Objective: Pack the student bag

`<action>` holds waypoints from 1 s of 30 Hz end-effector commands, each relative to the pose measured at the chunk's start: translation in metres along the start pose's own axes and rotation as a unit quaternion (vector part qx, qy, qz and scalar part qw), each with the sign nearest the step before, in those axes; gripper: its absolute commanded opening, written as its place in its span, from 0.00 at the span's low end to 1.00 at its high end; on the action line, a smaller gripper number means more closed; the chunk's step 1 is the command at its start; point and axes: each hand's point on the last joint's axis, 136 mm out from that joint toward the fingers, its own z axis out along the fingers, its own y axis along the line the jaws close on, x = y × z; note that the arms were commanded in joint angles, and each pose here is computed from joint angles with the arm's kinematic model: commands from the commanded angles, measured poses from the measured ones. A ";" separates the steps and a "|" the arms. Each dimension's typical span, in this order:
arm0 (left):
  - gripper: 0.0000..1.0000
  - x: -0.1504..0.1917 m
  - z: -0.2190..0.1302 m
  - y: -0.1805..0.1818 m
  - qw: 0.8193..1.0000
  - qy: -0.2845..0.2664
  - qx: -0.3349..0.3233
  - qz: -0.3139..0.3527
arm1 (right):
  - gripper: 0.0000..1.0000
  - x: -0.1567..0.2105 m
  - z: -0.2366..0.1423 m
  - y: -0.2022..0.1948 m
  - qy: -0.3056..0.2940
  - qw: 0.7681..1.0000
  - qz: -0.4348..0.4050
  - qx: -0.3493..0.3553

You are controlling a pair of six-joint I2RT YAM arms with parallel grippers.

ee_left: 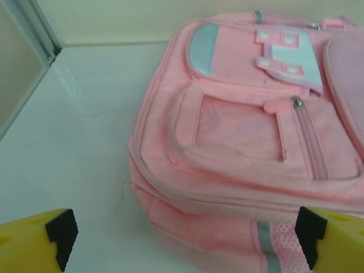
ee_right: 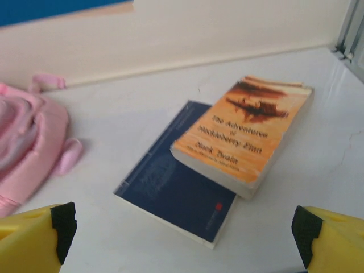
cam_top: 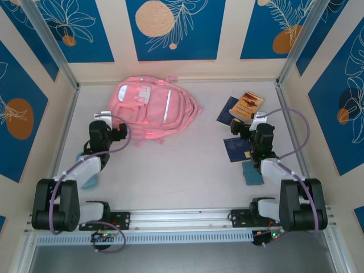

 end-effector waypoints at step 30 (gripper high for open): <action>0.73 0.003 0.095 -0.309 0.917 0.317 0.209 -0.119 | 0.99 0.044 -0.009 0.084 0.349 0.899 0.254 -0.069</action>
